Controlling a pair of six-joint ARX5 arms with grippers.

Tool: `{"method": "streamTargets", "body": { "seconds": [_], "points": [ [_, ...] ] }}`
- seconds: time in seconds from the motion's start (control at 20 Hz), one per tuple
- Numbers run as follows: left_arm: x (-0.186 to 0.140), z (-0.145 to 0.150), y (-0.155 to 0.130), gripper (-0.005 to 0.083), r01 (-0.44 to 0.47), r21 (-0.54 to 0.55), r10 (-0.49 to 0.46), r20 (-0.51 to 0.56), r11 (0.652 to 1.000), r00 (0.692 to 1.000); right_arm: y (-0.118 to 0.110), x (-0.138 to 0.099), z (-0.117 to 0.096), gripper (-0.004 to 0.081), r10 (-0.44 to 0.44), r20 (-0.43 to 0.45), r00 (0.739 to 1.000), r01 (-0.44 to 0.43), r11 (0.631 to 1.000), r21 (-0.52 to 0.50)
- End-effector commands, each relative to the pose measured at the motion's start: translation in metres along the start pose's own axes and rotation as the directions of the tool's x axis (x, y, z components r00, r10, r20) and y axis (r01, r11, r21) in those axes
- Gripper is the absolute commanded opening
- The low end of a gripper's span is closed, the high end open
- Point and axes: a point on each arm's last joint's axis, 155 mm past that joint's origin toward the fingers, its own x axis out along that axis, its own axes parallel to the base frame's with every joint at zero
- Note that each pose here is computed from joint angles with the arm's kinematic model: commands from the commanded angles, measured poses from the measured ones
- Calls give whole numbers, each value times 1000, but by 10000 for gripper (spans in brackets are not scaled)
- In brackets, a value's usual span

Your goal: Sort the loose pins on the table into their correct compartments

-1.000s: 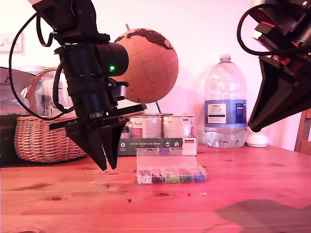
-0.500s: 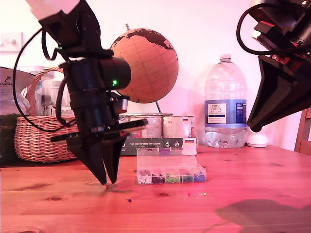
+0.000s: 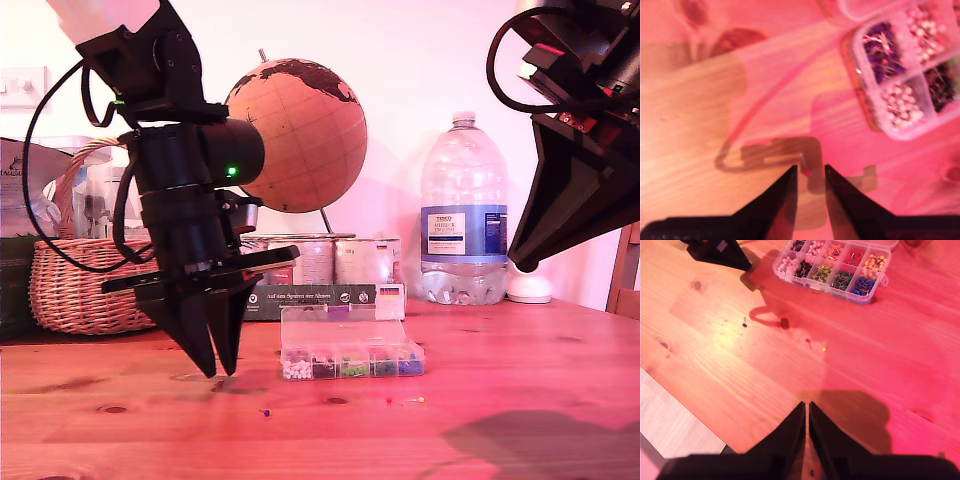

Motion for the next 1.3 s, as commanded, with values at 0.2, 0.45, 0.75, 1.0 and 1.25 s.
{"method": "streamTargets", "body": {
  "seconds": [0.2,0.45,0.75,1.0,1.25],
  "points": [
    [21,-12,6,146,-20,-10,19,-68,1000,998,3,-3,11,-12,6,31,999,-5,1000,-13],
    [23,-12,1,146,9,-11,-9,-73,1000,997,3,-3,11,-12,6,32,999,-5,1000,-13],
    [23,-7,-7,146,28,1,-28,-52,1000,998,3,-3,12,-12,6,36,999,-5,1000,-15],
    [17,6,-6,146,45,-11,-45,-19,999,999,2,-3,14,-12,2,44,999,-2,1000,-20],
    [4,24,-9,146,57,2,-57,14,998,998,-6,-4,21,-12,-44,74,996,46,999,-25]
  ]
}}
